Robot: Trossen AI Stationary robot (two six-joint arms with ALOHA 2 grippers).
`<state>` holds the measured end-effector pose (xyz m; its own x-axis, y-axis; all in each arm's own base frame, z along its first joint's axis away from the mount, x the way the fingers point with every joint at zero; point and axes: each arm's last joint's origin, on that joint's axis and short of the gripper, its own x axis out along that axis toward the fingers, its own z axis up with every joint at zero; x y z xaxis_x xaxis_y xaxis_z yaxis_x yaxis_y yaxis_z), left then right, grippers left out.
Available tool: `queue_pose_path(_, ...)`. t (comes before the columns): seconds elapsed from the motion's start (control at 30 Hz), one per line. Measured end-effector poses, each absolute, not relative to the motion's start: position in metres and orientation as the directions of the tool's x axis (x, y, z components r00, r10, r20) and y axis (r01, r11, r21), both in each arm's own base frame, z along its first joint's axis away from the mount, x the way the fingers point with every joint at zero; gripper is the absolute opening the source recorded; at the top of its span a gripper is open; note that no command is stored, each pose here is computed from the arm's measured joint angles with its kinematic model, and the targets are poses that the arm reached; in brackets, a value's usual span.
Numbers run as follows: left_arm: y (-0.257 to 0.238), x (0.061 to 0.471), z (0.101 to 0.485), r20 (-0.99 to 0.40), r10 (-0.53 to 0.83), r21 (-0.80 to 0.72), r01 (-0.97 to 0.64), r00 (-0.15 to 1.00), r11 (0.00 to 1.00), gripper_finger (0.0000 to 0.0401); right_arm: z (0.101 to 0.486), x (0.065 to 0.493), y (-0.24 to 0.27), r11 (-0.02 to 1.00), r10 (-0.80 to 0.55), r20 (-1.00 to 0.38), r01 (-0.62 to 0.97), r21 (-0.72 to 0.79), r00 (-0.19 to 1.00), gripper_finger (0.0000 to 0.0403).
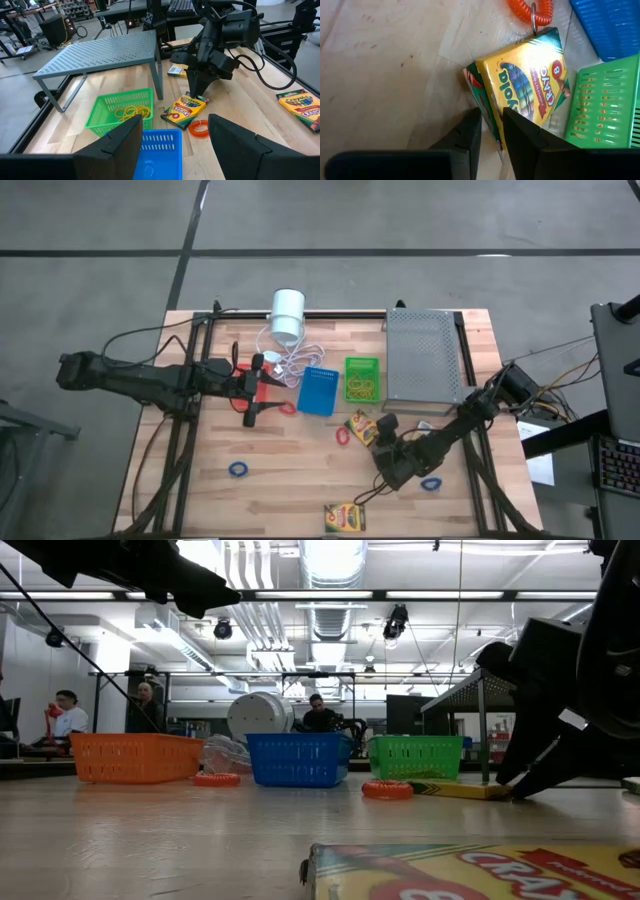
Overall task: Pick & Place Office Desk Supplies
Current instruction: Put the pack of crayon into the blue bin
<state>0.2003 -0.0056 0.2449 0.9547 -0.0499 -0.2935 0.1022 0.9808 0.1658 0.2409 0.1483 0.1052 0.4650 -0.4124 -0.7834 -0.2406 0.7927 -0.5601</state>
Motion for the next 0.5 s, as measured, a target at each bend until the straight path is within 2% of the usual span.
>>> queue_pose_path(0.3,-0.0056,0.2003,0.2449,-0.294,-0.050,0.166,0.102,0.955,0.981,0.0230,0.1047,0.2409,0.1483,0.794,-0.410,-0.785,-0.241,-0.558,0.464,0.0037)
queue_pose_path(0.5,-0.0055,0.2003,0.2449,-0.294,-0.049,0.166,0.101,0.955,0.981,0.0230,0.1046,0.2409,0.1483,0.793,-0.412,-0.785,-0.241,-0.559,0.464,0.0027)
